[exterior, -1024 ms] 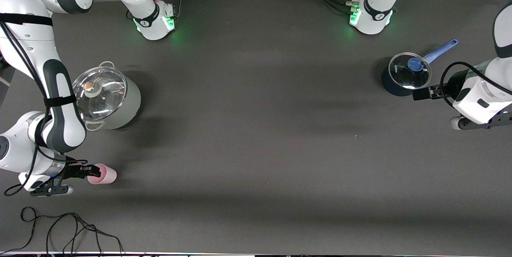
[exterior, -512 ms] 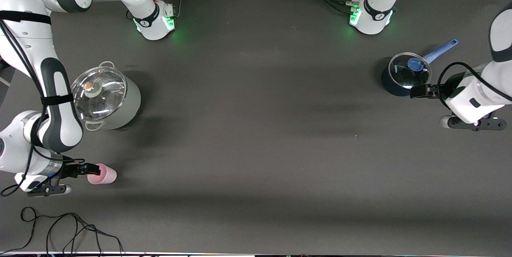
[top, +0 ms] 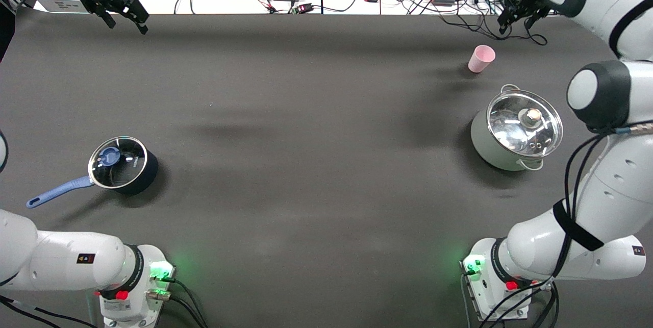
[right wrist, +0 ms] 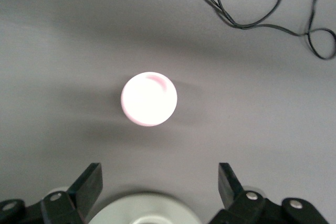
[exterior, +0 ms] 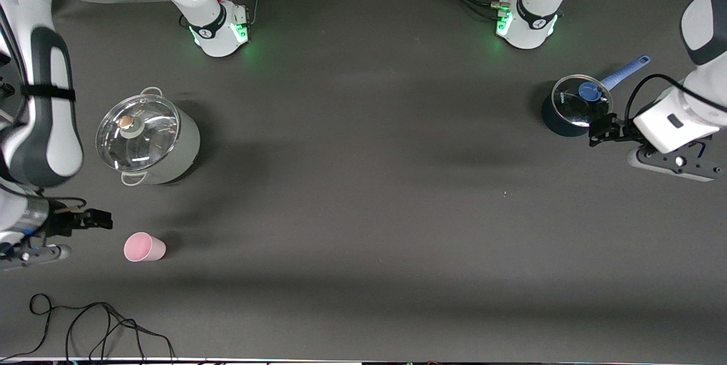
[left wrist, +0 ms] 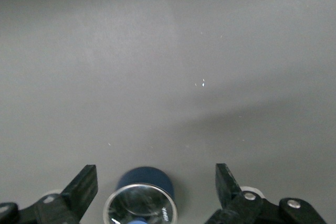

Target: Transfer pink cup from left to right arm

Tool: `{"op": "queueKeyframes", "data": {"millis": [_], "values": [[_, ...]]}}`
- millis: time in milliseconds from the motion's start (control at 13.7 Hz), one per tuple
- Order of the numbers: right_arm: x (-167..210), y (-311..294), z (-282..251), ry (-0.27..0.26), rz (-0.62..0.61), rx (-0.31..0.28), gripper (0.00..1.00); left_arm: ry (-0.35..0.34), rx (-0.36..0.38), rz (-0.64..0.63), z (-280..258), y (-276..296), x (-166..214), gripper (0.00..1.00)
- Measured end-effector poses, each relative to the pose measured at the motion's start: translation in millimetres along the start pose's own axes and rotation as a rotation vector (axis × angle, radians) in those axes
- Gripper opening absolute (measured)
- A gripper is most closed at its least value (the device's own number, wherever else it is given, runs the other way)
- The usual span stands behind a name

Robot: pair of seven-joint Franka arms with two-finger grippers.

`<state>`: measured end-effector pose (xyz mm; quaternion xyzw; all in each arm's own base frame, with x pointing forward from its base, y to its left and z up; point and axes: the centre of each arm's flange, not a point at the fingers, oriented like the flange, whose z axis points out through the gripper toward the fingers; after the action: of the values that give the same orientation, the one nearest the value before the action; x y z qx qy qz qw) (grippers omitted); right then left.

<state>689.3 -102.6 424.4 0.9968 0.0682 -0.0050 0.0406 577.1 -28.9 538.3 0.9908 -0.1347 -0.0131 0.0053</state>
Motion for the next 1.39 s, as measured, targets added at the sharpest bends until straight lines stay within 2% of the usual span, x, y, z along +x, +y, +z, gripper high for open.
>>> {"op": "queueKeyframes", "data": {"millis": [220, 512, 1024, 1390], "values": [[-25.5, -25.6, -73.5, -0.02, 0.038, 0.011, 0.98, 0.024, 0.006, -0.008, -12.3, -6.4, -1.5, 1.0], [-54.1, -57.5, -140.2, -0.013, 0.068, 0.014, 0.98, -0.003, 0.002, -0.012, -16.4, -7.5, -3.4, 1.0], [-93.4, -69.6, -152.5, -0.005, 0.065, 0.021, 0.99, -0.014, 0.0, -0.011, -9.4, -7.7, 2.0, 1.0], [-101.6, -68.3, -159.4, 0.003, 0.186, 0.022, 0.99, -0.01, 0.004, -0.023, -12.0, -14.6, 0.9, 1.0]]}}
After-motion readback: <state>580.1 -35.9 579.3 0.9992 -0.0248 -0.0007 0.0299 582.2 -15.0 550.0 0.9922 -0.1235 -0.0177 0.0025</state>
